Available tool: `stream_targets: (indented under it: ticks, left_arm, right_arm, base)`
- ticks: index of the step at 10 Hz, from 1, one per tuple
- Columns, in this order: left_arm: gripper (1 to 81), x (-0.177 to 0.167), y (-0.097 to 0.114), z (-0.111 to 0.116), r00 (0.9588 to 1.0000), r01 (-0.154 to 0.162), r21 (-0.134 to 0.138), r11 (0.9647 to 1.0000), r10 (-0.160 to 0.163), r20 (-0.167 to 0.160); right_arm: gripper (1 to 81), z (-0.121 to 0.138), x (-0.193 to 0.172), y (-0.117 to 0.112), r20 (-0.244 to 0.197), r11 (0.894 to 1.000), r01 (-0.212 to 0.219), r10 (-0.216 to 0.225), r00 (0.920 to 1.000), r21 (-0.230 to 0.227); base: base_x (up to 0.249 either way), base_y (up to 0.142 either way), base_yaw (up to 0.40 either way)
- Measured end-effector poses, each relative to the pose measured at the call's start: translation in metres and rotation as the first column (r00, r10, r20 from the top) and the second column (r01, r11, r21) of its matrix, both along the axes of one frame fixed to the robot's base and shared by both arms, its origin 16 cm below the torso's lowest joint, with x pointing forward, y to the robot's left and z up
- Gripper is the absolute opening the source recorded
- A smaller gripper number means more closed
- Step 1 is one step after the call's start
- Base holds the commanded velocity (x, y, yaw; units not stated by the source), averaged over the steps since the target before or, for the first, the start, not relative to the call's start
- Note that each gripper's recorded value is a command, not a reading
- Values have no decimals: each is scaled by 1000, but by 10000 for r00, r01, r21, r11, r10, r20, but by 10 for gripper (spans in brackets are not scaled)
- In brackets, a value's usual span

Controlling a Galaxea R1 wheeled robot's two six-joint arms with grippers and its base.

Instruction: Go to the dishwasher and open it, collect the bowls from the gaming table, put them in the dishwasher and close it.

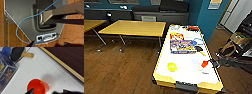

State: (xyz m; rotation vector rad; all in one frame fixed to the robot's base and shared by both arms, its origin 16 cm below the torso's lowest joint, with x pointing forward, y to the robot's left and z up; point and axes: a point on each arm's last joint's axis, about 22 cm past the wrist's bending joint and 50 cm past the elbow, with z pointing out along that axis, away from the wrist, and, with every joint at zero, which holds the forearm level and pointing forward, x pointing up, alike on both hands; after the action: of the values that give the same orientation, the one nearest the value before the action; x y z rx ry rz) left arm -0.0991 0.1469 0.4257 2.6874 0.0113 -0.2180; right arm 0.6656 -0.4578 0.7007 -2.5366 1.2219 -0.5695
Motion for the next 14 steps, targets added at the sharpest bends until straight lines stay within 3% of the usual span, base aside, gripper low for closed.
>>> stream_targets:
  ticks: [5,11,14]
  left_arm:
    - [811,-2,3,0,10000,36,28,10000,-36,-87]
    - [811,-4,3,0,9998,-7,55,10000,8,-192]
    - [811,-4,3,0,9998,-7,60,10000,8,-198]
  right_arm:
    - [811,-25,-19,2,-190,10000,46,-45,9998,8]
    - [811,-29,-11,28,18,9995,-147,146,9999,262]
    - [811,-52,-30,37,-192,9988,-36,46,9998,493]
  base:
    - [0,0,0]
    - [0,0,0]
    - [0,0,0]
